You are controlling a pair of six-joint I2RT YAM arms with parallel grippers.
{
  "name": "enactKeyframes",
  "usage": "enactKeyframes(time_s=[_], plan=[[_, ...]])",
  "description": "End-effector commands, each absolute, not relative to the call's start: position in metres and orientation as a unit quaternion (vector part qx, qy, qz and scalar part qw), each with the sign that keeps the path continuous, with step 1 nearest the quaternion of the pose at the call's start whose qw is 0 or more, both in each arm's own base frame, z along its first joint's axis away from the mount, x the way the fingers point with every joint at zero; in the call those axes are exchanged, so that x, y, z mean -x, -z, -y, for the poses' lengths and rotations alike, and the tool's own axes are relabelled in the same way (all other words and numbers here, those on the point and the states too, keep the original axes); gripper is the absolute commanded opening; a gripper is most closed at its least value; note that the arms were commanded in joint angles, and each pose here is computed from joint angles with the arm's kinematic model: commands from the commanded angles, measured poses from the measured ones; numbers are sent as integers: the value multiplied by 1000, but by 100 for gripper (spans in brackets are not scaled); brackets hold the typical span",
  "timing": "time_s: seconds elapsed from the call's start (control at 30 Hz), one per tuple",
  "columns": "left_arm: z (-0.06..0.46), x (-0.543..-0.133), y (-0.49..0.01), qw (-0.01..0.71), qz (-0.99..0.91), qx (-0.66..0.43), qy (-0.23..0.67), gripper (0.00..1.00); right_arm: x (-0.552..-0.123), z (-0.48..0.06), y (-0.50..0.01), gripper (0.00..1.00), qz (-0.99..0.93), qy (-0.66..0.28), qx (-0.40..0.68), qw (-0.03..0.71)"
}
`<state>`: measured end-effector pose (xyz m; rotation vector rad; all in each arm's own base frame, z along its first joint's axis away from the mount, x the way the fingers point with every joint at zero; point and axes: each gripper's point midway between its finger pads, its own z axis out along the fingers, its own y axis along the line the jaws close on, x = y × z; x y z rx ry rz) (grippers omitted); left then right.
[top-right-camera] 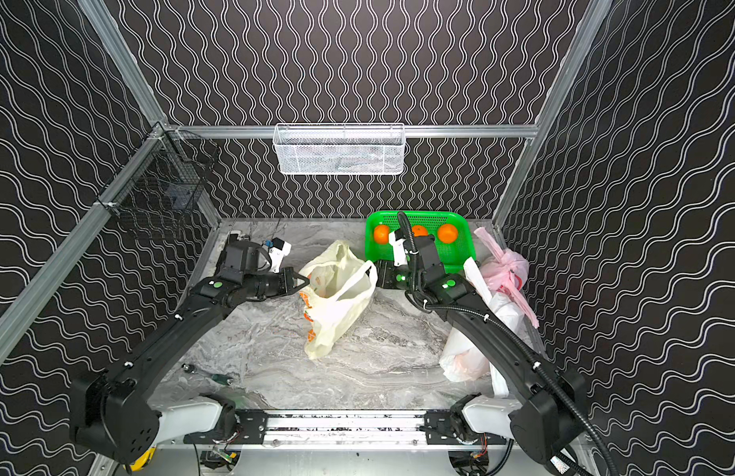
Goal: Place the oranges into plastic bags & tie knots
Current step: Open the plastic bag at the center of the board.
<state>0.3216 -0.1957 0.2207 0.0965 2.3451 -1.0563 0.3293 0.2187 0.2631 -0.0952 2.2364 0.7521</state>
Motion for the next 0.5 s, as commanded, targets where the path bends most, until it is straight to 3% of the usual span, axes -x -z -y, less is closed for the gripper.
enactKeyframes(time_s=[0.0, 0.07, 0.23, 0.37, 0.47], plan=[[199, -332, -237, 297, -846, -42, 442, 0, -340, -189, -266, 87, -886, -216, 17, 409], [193, -338, -237, 298, -837, -30, 458, 0, -344, -178, -267, 99, -892, -181, 12, 413], [174, -348, -228, 294, -819, 2, 493, 0, -359, -144, -276, 99, -902, -93, -69, 417], [162, -350, -220, 296, -822, 7, 487, 0, -364, -143, -284, 100, -877, -82, -9, 474], [158, -348, -220, 300, -823, 1, 483, 0, -376, -104, -280, 99, -888, -64, -79, 448]])
